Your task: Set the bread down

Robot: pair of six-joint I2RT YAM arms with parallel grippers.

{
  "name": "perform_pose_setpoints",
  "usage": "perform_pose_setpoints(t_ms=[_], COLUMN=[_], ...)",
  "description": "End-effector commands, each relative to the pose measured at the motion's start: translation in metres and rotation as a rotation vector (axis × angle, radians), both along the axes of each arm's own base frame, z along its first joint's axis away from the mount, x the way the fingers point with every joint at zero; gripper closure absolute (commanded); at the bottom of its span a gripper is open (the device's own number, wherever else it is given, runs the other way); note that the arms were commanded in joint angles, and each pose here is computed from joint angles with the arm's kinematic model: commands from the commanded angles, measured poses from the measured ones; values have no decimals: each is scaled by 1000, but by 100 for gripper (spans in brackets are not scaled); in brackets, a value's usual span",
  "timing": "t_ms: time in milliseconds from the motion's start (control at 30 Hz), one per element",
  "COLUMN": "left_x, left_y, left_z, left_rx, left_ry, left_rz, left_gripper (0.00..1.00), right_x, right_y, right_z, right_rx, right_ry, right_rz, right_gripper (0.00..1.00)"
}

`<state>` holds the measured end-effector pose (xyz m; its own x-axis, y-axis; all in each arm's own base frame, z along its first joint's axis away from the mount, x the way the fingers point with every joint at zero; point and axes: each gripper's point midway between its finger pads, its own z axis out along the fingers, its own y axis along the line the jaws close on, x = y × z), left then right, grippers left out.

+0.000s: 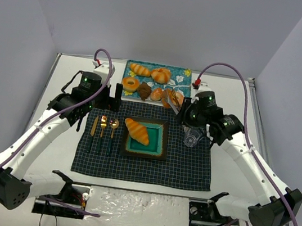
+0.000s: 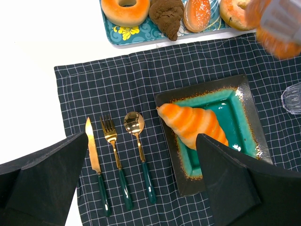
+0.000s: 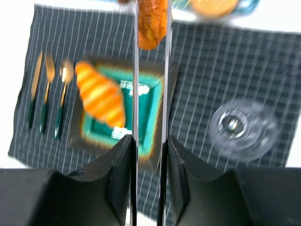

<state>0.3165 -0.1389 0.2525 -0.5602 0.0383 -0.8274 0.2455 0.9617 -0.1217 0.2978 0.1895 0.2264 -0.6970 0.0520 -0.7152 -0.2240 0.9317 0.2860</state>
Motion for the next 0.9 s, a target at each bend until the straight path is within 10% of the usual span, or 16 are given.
perform_pose_setpoints(t_ms=[0, 867], left_x=[8, 8], left_y=[-6, -7], left_z=[20, 18], left_rx=[-24, -25], left_ry=[-75, -69], left_rz=[-9, -12], left_gripper=[3, 3], right_x=[-31, -94], right_y=[20, 4], right_z=[10, -63], right_rx=[58, 38], right_ry=[-23, 85], right_rz=[56, 8], right_gripper=[98, 98])
